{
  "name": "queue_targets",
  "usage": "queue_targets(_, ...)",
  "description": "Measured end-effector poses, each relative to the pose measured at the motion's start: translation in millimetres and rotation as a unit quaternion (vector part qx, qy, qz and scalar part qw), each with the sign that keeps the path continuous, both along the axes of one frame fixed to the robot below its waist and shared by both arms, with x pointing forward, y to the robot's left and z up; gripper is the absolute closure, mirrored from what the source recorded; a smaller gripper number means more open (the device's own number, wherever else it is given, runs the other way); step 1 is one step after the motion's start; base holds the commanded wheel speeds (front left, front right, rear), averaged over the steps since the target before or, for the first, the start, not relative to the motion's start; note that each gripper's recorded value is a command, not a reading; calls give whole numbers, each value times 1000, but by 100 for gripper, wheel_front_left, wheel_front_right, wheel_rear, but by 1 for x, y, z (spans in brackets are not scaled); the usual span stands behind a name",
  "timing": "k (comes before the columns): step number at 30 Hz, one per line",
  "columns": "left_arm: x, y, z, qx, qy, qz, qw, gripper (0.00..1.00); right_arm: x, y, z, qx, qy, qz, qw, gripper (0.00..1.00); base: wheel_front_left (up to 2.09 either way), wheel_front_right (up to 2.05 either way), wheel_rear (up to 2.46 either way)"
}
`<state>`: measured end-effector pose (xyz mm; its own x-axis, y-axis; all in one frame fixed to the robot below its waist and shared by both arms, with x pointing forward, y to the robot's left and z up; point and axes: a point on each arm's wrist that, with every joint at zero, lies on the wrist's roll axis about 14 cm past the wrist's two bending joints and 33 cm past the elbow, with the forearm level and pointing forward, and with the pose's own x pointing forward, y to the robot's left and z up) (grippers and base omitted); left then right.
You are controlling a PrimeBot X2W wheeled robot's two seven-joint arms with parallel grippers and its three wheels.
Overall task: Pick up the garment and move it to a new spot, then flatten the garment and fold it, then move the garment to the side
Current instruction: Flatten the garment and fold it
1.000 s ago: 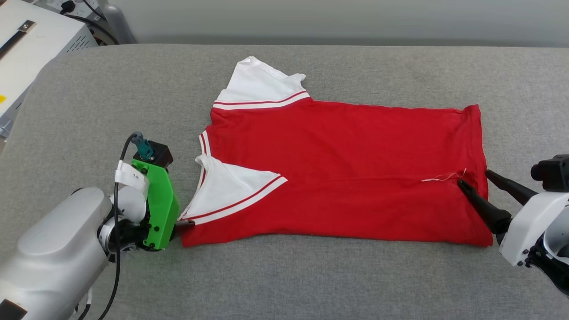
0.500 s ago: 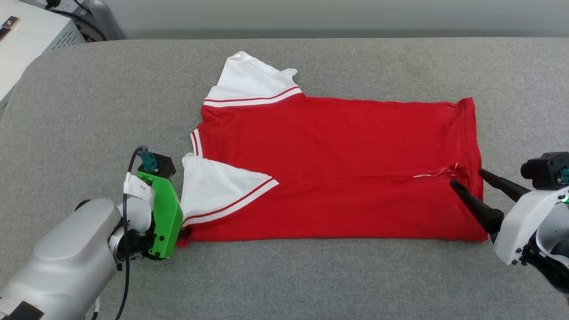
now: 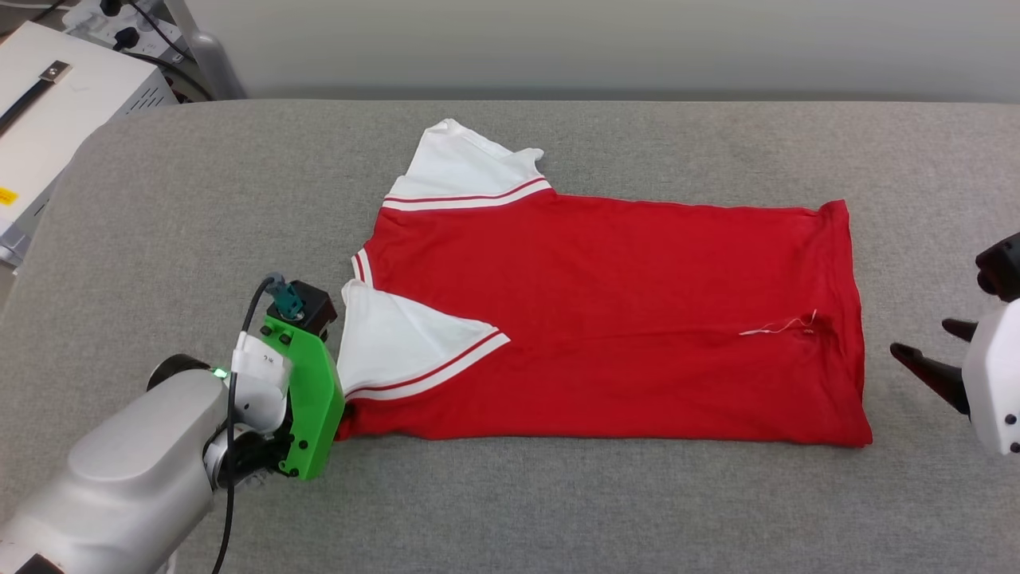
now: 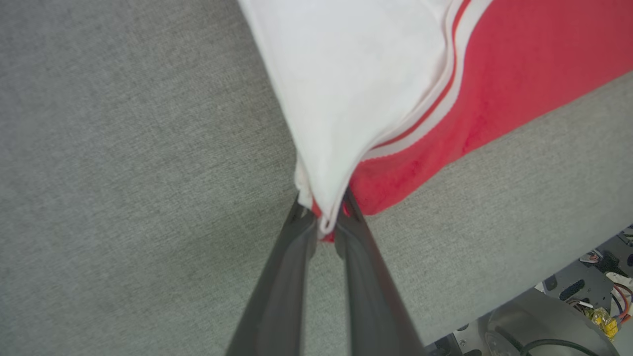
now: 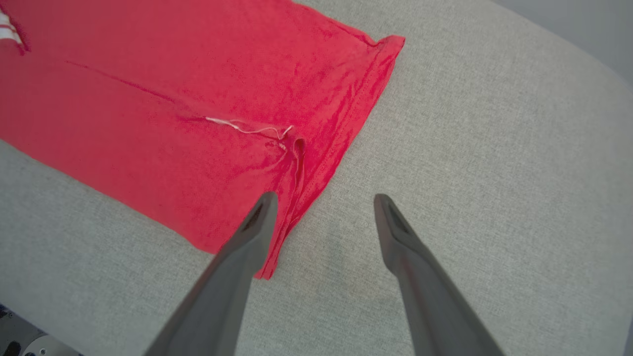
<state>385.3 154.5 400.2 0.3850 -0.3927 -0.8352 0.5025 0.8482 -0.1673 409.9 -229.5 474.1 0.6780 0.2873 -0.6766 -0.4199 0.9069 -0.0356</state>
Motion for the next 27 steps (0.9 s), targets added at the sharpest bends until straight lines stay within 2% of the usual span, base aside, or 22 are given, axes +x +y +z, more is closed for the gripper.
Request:
queue_targets(3, 0, -1, 0, -1, -1, -4, 1000, 100, -16, -6, -19, -12, 80, -8, 997, 0, 0, 0, 0)
queue_targets(9, 3, -2, -2, -4, -2, -5, 1000, 100, -25, -11, -46, -14, 151, -25, 988, 0, 0, 0, 0)
queue_targets(19, 7, 2, -14, -3, 11, -2, 1000, 100, -32, 14, -96, 19, 209, -41, 977, 0, 0, 0, 0)
queue_targets(25, 8, 3, -20, -8, 19, 5, 1000, 100, -34, 13, -115, 30, 218, -63, 973, 0, 0, 0, 0)
queue_targets(26, 9, 4, -20, -7, 20, 6, 1000, 100, -33, 12, -115, 32, 212, -65, 975, 57, 0, 0, 0)
queue_targets(27, 9, 4, -20, -7, 19, 7, 1000, 100, -32, 12, -114, 33, 207, -66, 976, 100, 0, 0, 0)
